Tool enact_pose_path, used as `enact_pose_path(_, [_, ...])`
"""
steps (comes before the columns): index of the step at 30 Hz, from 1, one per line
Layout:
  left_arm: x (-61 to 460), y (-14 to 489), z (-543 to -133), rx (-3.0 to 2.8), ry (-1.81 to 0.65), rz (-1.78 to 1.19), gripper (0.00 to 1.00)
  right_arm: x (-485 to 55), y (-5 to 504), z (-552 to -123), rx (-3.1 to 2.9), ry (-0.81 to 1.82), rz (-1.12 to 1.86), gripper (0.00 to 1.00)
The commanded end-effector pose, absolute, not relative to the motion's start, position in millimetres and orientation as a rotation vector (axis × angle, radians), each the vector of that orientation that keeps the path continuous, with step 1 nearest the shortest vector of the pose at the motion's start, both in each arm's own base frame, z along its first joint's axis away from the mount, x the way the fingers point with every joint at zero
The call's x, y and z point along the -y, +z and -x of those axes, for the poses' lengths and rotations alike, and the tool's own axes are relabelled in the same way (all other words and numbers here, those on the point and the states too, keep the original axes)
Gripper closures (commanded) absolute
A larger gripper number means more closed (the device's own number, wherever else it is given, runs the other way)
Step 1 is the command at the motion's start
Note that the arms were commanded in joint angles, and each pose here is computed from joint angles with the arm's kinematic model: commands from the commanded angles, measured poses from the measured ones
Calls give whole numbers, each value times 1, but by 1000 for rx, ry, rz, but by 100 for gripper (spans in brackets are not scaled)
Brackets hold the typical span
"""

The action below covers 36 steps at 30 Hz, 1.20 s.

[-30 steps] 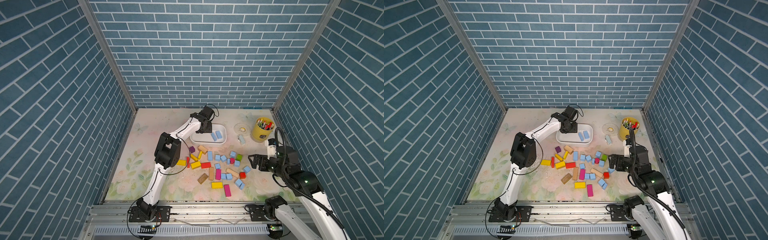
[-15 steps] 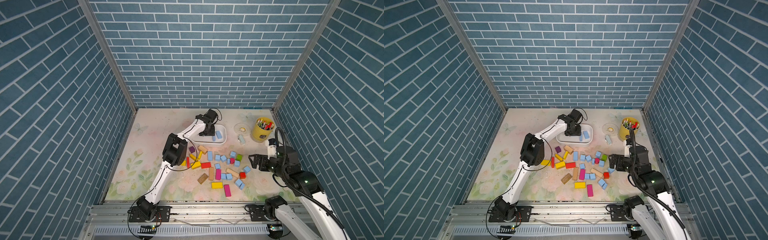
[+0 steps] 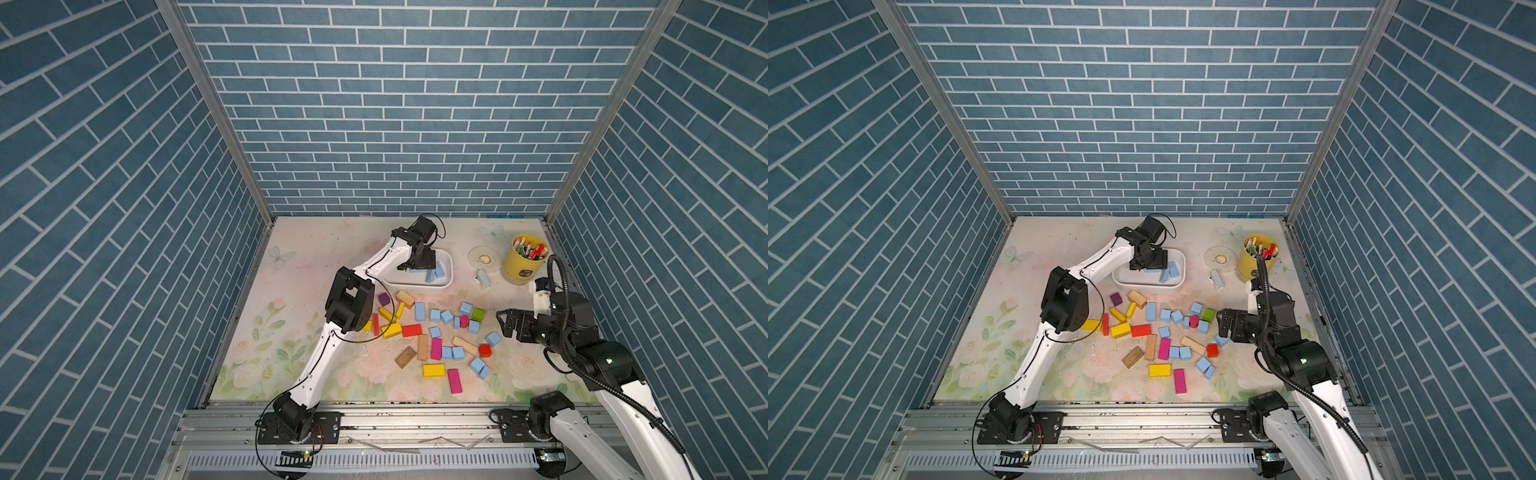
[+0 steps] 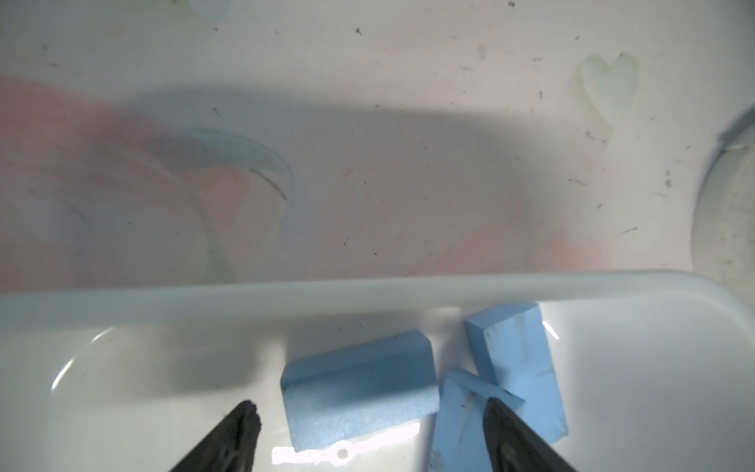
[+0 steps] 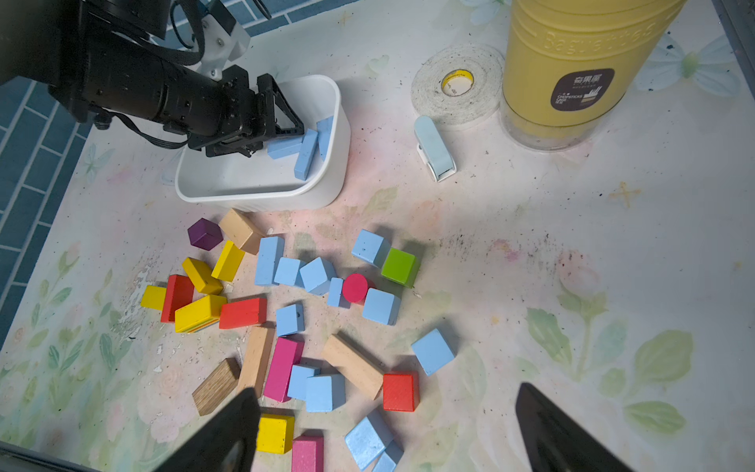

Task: Pick out the blue building blocks
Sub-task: Place the building block in the storage box, then pick up the building block from the center of the board.

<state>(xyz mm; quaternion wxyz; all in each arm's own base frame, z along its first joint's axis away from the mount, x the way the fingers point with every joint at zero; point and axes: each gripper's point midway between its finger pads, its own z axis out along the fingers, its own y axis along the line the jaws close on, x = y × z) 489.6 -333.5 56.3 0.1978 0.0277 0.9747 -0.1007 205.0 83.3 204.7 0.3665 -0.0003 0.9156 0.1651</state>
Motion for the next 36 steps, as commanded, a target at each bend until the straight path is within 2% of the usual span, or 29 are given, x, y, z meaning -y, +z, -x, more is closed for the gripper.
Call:
enact_pose_path(1, [329,121,-487,-2624,-310,-112,7,-84,201,-207,-2364,414,13,3])
enact_pose_path(5, [319,163,-471,-2550,-357,-114,1,-87,199,-210,-2372,427,22,2])
enact_pose_path(10, [298,207,-439,-2475,-399,-122,1,-90,196,-214,-2390,429,26,3])
enact_pose_path(15, [277,228,-407,-2429,-423,-119,1,-96,192,-216,-2412,458,38,3])
enact_pose_path(36, [203,195,-292,-2466,-420,-105,1,-113,148,-226,-2569,526,-7,9])
